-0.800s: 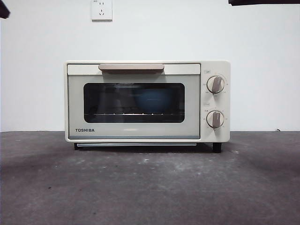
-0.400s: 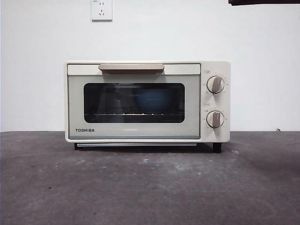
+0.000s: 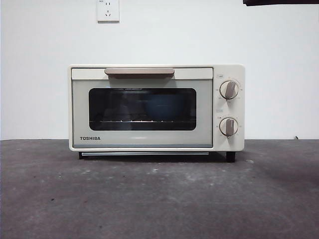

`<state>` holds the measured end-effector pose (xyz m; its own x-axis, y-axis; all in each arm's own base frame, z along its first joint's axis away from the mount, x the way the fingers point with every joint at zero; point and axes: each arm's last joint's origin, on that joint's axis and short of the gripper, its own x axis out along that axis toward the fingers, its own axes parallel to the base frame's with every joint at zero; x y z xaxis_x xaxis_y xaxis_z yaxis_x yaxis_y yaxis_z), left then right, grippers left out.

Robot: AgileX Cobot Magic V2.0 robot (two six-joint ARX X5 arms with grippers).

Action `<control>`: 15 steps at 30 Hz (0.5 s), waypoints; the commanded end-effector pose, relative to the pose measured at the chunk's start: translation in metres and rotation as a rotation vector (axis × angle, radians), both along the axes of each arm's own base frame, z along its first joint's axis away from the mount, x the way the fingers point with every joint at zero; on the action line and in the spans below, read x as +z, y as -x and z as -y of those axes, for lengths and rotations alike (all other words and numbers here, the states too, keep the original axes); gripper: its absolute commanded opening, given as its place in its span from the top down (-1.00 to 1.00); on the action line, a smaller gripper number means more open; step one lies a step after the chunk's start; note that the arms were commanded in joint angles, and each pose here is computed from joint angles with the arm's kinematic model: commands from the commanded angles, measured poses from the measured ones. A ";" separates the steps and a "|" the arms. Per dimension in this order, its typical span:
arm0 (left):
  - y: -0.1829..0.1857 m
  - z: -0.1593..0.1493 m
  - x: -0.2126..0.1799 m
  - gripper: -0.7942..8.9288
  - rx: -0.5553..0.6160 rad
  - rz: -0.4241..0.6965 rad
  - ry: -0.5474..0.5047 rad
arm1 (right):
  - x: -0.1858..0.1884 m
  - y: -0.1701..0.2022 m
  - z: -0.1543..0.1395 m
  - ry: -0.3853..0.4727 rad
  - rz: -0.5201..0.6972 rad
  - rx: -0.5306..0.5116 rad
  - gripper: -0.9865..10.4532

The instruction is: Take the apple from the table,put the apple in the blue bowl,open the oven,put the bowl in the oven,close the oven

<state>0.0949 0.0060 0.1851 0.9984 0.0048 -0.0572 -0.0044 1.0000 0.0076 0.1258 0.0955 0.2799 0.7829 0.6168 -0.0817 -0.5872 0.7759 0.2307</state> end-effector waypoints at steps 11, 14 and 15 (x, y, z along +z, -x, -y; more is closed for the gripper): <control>-0.001 0.000 -0.036 0.82 0.003 -0.115 0.016 | 0.001 0.000 -0.001 0.001 0.014 0.004 0.82; -0.001 0.000 -0.037 0.82 0.005 -0.117 0.039 | 0.002 0.000 -0.001 0.001 0.014 0.004 0.82; -0.001 0.000 -0.037 0.82 0.007 -0.116 0.055 | 0.002 0.000 -0.001 0.001 0.014 0.004 0.82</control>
<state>0.0947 0.0060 0.1567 0.9889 0.0044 -0.1487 -0.0070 0.9998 -0.0174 0.1258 0.0955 0.2799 0.7829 0.6168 -0.0817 -0.5872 0.7759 0.2307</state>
